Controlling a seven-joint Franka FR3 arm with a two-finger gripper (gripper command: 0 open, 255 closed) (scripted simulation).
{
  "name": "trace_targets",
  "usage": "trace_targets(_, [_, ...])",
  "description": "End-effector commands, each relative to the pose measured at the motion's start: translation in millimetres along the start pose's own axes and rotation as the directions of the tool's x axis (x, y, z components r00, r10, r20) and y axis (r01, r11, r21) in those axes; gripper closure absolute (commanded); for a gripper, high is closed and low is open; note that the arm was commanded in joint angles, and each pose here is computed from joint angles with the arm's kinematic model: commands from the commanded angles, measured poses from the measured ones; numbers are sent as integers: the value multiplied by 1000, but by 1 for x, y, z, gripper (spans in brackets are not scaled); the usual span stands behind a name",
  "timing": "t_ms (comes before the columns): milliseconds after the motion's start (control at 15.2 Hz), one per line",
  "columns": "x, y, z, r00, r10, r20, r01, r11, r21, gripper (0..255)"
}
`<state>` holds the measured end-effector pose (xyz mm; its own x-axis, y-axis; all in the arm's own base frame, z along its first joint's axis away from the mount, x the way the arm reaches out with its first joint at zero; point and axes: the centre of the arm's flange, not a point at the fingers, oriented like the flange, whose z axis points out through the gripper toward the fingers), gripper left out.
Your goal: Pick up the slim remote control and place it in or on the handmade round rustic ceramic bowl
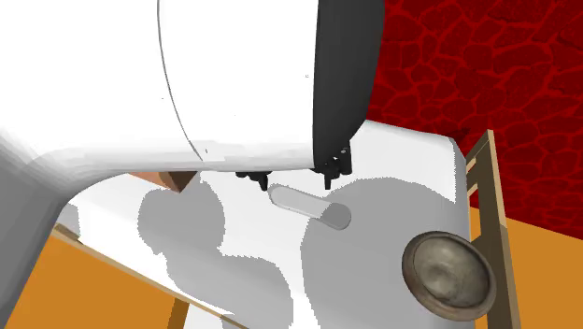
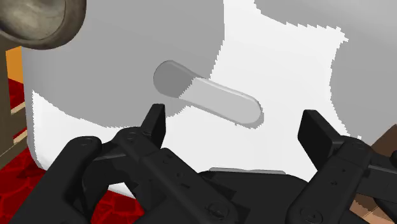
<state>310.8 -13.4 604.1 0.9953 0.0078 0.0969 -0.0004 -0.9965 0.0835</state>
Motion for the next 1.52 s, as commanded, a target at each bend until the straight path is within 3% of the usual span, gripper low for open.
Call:
trace_targets(0, [0, 0, 0, 1000, 0, 0, 0, 1000, 0, 0])
trace_targets(132, [9, 10, 24, 993, -114, 3, 114, 993, 11, 0])
trace_targets(264, [18, 18, 48, 974, -227, 4, 227, 974, 21, 0])
trace_targets(396, [29, 25, 72, 941, -337, 4, 337, 941, 32, 0])
trace_targets(594, [45, 33, 108, 870, -494, 2, 493, 869, 49, 0])
trace_targets(726, [57, 36, 132, 807, -590, -1, 589, 806, 59, 0])
trace_targets(924, [75, 38, 169, 694, -720, -7, 718, 692, 74, 0])
trace_targets(1122, [92, 36, 205, 561, -828, -16, 825, 558, 88, 0])
trace_targets(1320, [109, 31, 242, 411, -911, -27, 908, 407, 100, 0])
trace_targets(1386, [112, 29, 249, 381, -924, -30, 921, 377, 102, 0])
trace_targets(1452, [112, 29, 254, 381, -924, -30, 921, 377, 102, 0])
